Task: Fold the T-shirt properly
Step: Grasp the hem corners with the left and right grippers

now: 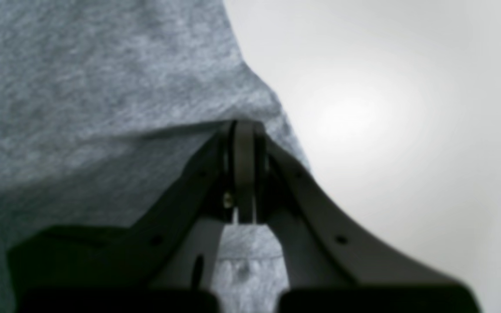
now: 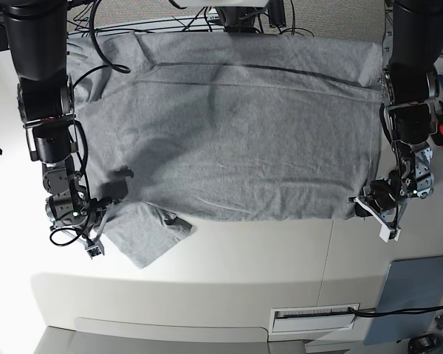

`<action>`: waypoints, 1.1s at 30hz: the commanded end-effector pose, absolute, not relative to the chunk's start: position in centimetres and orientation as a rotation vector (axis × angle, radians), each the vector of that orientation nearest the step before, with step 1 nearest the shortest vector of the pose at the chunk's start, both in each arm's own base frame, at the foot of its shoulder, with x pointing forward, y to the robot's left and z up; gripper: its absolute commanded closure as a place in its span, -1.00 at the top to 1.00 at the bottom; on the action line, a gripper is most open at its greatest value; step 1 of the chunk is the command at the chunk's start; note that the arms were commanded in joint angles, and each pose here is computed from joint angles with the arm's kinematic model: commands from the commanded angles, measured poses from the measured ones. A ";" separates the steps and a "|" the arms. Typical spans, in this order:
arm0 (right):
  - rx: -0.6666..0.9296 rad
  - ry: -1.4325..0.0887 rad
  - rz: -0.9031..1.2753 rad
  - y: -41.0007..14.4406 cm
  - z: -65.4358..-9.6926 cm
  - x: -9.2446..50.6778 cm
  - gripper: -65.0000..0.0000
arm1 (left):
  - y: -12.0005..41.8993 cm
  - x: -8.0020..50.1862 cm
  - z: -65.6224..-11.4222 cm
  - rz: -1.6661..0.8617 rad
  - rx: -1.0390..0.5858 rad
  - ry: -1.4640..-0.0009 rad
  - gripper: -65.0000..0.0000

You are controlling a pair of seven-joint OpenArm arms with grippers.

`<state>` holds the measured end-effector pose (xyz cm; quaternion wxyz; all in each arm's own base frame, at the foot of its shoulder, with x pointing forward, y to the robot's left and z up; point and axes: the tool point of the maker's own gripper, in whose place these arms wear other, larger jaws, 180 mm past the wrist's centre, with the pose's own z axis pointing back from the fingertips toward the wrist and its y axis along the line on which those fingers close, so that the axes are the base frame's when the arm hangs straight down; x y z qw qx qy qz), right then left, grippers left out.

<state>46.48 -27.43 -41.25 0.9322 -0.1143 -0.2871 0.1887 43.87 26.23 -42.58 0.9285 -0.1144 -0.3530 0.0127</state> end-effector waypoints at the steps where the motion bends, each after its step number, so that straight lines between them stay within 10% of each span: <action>1: -0.267 -0.595 0.381 -28.5 -40.1 47.1 -0.98 | 27.0 44.2 -42.0 0.016 -0.208 -0.714 -1.00; 15: -0.057 -0.819 0.177 -29.0 -35.4 49.5 0.07 | 27.0 44.1 -42.1 0.016 -0.209 -0.707 -1.00; 33: -0.136 -0.732 0.190 -31.6 -38.9 47.1 0.08 | 27.0 44.1 -42.1 0.015 -0.209 -0.707 -1.00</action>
